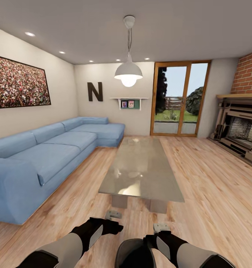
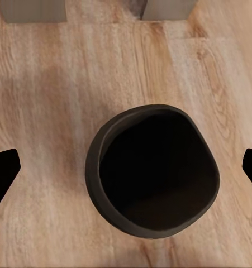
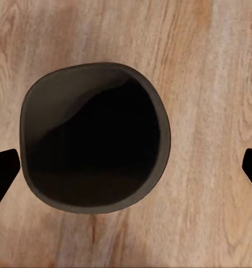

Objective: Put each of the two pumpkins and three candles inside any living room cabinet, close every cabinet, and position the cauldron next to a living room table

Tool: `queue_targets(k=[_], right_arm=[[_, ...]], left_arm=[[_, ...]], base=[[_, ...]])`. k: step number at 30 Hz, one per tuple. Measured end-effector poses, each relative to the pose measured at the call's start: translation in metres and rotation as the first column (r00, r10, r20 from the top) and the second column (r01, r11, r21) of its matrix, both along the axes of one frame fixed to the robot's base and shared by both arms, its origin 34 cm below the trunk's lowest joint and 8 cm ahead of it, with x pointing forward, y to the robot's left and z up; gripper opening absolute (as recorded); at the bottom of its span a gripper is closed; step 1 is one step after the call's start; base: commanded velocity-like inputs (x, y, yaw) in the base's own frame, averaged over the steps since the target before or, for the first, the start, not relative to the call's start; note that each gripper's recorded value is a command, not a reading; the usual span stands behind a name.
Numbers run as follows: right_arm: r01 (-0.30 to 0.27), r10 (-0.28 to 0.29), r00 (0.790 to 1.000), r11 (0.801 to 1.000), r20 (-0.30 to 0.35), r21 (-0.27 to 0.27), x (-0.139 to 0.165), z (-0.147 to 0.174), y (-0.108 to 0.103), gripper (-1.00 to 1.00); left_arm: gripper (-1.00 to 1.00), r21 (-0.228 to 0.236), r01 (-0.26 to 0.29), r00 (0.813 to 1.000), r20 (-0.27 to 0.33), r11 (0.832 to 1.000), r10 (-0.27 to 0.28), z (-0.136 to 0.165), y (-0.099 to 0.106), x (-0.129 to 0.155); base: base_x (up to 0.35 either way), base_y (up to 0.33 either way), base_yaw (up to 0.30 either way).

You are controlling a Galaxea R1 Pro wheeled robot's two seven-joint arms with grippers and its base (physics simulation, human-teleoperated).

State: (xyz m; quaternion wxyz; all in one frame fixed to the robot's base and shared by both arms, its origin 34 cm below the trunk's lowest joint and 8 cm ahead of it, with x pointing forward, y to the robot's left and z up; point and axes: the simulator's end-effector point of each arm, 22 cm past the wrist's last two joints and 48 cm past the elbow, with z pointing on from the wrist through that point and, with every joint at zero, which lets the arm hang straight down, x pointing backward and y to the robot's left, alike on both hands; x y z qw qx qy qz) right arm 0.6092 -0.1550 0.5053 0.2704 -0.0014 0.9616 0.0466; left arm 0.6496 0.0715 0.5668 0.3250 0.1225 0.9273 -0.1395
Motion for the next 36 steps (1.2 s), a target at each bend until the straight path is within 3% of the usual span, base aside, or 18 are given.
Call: queue_targets(k=[15,25,36], right_arm=[[0.000,0.000,1.000,1.000,0.000,0.000,-0.005,-0.031,0.000,1.00],[0.001,-0.001,1.000,1.000,0.002,0.001,-0.009,-0.052,0.000,1.00],[0.001,-0.001,1.000,1.000,0.002,0.001,-0.014,-0.075,0.000,1.00]], left_arm=[[1.00,0.000,0.003,1.000,-0.010,1.000,-0.003,-0.032,0.000,-0.007],[1.00,0.013,0.009,0.996,-0.085,1.000,-0.008,-0.063,0.001,-0.024],[1.00,0.012,0.011,0.996,-0.090,1.000,-0.010,-0.087,0.001,-0.030]], base=[[0.009,0.000,0.000],[0.000,0.000,0.000],[0.000,0.000,0.000]])
